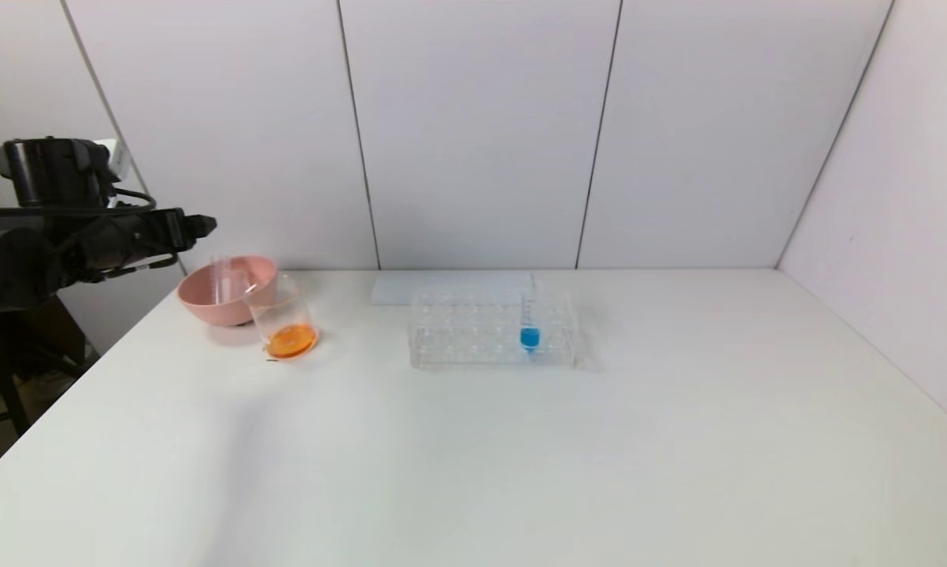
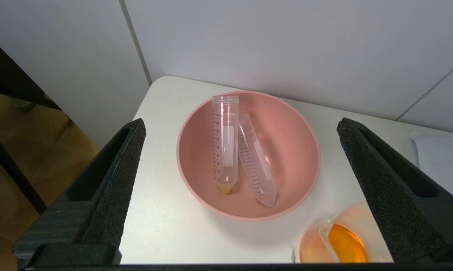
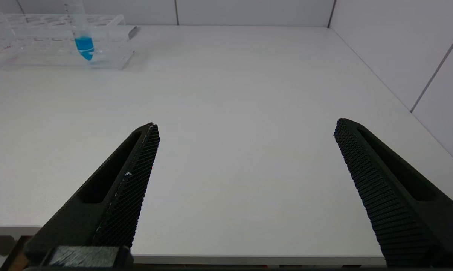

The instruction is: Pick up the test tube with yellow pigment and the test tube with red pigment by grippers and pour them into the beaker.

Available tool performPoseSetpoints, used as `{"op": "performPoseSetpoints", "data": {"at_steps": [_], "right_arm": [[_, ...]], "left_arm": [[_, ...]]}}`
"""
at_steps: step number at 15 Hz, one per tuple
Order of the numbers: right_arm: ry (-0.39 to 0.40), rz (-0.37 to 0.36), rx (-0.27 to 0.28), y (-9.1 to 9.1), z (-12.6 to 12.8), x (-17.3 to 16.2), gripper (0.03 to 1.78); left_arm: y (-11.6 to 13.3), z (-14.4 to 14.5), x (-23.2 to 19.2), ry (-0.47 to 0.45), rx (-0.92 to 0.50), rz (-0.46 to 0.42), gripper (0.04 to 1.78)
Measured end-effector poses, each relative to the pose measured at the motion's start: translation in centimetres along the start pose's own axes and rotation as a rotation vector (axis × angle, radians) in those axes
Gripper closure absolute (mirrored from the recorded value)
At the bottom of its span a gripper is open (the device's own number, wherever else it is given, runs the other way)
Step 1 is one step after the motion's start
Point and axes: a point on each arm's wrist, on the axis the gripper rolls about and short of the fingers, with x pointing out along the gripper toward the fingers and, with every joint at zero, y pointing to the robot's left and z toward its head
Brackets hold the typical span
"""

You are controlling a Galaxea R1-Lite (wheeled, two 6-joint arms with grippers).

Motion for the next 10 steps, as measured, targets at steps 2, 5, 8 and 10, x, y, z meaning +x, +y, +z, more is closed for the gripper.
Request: {"op": "performPoseSetpoints", "data": {"at_steps": [2,5,8,10], "right_arm": [[0.000,0.001,0.000,0.0,0.0,0.0,0.11],[0.000,0.000,0.000,0.0,0.0,0.0,0.11],[0.000,0.000,0.000,0.0,0.0,0.0,0.11],[0.000,0.000,0.000,0.0,0.0,0.0,0.11]], "left_arm": [[0.0,1.2,-3.3,-0.036,0.003,-0.005,0.04],[0.1,2.8,-8.6,-0.103,0.017,-0.014,0.04],[0.2,3.6,-14.3,-0.163,0.059,-0.036,0.04],[0.3,3.6,-18.2,-0.183,0.095,-0.057,0.04]]}}
